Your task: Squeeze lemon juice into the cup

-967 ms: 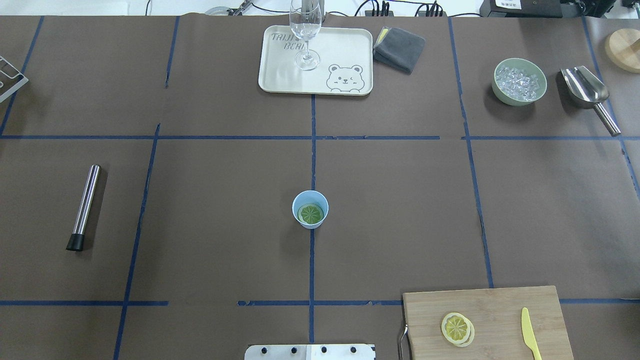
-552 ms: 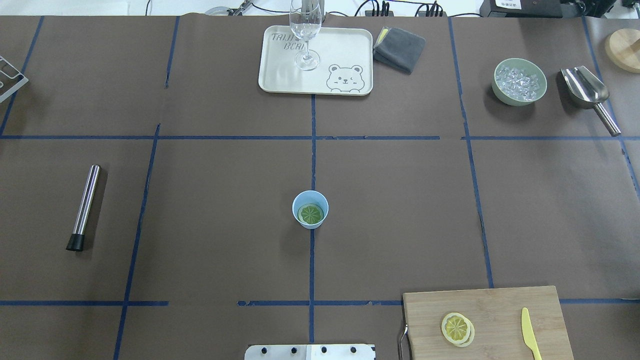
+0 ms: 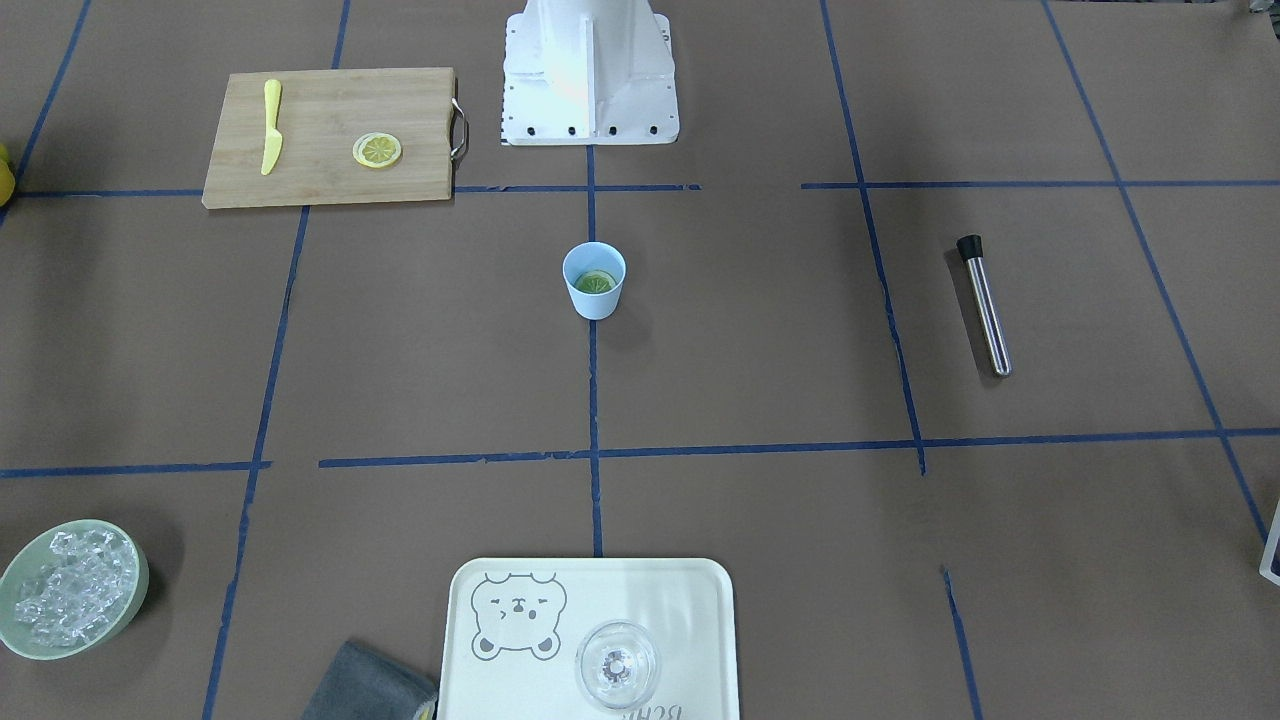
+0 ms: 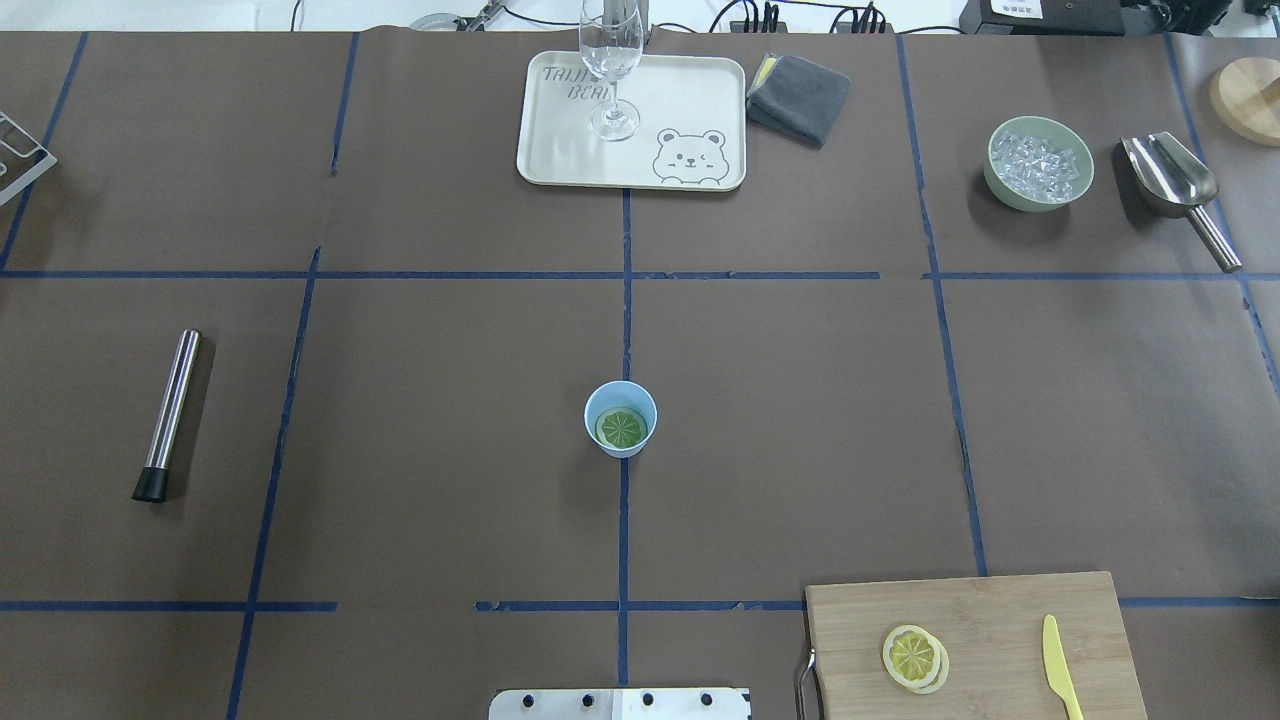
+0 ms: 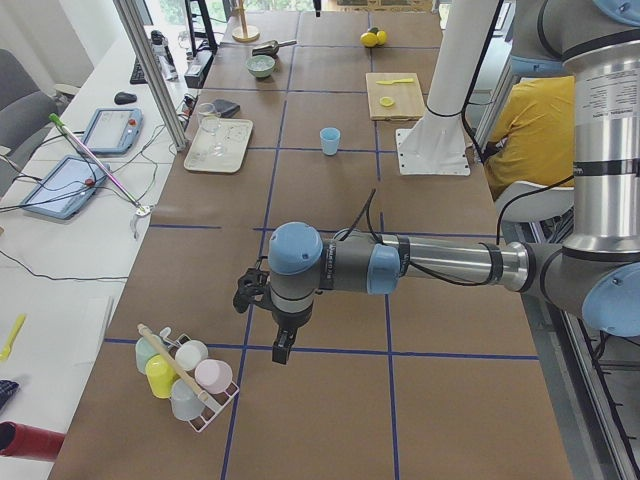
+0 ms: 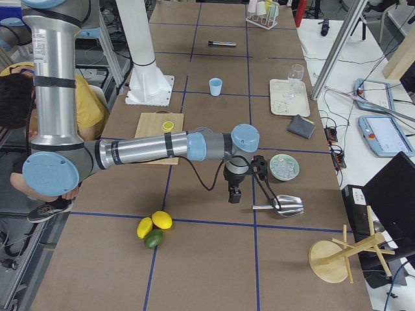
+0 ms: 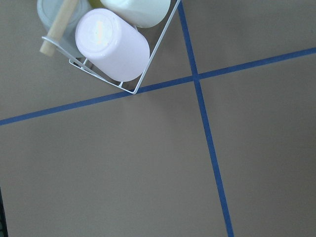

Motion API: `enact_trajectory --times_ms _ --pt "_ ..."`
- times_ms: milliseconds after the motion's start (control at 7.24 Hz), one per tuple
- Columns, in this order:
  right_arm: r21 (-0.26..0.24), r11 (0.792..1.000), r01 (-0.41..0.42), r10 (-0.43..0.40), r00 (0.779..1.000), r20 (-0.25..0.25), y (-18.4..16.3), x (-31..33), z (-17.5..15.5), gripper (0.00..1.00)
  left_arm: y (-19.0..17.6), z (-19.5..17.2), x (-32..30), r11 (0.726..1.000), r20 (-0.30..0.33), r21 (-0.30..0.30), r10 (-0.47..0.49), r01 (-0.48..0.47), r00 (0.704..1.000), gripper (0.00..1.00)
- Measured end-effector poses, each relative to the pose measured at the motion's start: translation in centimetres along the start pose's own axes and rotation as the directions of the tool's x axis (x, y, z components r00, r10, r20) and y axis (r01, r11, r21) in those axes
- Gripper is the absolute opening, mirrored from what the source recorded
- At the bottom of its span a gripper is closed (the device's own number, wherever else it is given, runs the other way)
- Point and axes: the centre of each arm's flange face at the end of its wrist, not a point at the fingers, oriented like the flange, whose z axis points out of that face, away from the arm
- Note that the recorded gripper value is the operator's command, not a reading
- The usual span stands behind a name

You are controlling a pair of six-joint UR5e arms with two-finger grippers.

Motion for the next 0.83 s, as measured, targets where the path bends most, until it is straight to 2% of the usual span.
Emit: enact_trajectory --times_ms 414,828 --pt "-0.002 1.000 -0.009 0.009 0.999 0.046 1.3 2.0 0.5 1.00 0.3 0.7 -0.5 1.000 -0.008 -0.008 -0.014 0.014 1.000 1.00" --pt "0.018 1.000 -0.007 0.006 0.999 0.043 1.1 1.8 -0.5 1.00 0.5 0.9 -0.6 1.000 -0.009 -0.011 -0.018 0.018 1.000 1.00"
